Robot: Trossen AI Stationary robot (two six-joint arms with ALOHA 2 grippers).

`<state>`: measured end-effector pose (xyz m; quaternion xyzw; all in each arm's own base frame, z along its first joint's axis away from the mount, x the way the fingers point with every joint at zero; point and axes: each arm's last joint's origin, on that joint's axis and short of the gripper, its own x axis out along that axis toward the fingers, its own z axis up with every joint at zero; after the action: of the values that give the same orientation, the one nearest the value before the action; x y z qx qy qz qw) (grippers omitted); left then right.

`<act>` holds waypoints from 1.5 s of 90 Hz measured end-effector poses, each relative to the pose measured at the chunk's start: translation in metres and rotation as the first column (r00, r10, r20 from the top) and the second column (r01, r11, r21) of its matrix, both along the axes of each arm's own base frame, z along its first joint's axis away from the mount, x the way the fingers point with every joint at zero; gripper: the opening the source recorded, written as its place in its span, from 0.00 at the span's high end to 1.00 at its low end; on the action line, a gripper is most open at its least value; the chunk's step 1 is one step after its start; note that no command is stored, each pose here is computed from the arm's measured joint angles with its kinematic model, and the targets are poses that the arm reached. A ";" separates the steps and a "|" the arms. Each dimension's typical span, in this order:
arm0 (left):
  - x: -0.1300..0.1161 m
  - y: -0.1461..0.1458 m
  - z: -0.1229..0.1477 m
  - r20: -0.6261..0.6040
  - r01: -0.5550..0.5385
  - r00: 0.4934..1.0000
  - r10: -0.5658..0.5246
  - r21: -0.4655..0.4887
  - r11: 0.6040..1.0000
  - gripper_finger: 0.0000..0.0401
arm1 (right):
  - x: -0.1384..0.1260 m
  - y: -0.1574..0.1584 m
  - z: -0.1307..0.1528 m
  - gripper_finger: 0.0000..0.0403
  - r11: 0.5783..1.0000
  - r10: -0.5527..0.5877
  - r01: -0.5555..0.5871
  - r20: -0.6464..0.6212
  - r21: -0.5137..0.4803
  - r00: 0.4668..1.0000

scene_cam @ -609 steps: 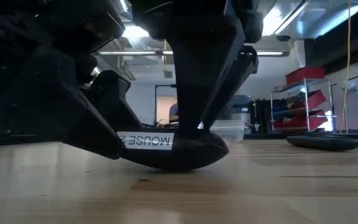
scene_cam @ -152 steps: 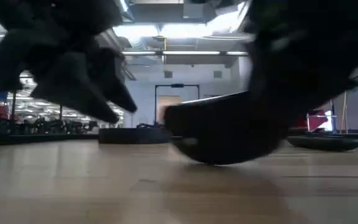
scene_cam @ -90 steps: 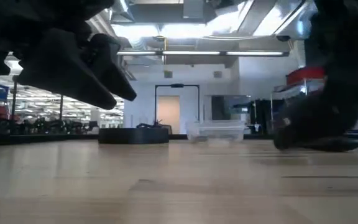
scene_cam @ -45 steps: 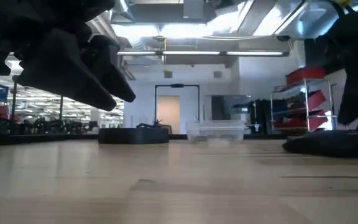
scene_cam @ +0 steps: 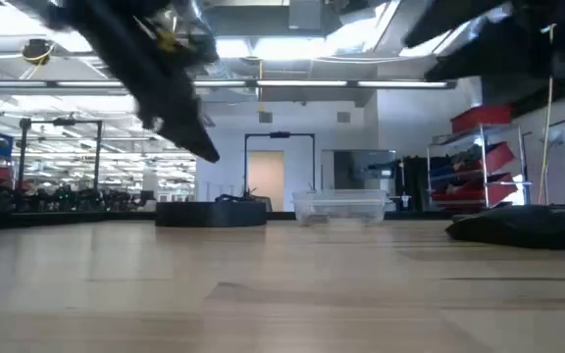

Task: Insert battery
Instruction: Prepare the wall clock

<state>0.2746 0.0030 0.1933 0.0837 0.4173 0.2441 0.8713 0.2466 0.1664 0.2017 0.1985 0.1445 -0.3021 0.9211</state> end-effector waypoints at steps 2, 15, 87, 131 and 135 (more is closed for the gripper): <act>0.000 0.011 -0.002 -0.016 -0.023 1.000 0.023 0.003 1.000 0.32 | 0.005 0.000 -0.001 0.41 1.000 -0.008 0.008 0.015 -0.011 1.000; -0.008 0.077 -0.014 -0.093 -0.219 0.971 0.220 0.026 0.975 0.32 | 0.030 -0.005 -0.019 0.41 0.998 -0.026 0.027 0.023 -0.056 0.999; 0.009 -0.032 -0.025 0.033 0.208 0.971 -0.237 -0.605 0.769 0.32 | 0.065 0.012 -0.058 0.41 0.963 0.270 -0.270 -0.007 0.009 0.963; -0.017 -0.062 -0.014 -0.076 0.078 0.991 -0.108 -0.320 0.944 0.32 | 0.137 0.069 -0.054 0.41 0.463 0.603 -0.854 -0.622 -0.238 0.500; -0.021 -0.061 -0.016 -0.119 0.053 0.988 -0.095 -0.315 0.948 0.32 | 0.142 0.077 -0.055 0.41 0.424 0.601 -0.882 -0.665 -0.206 0.444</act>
<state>0.2532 -0.0579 0.1770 -0.0229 0.5043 0.1363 0.8524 0.3884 0.2435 0.1465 -0.2374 0.3604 0.0913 0.8975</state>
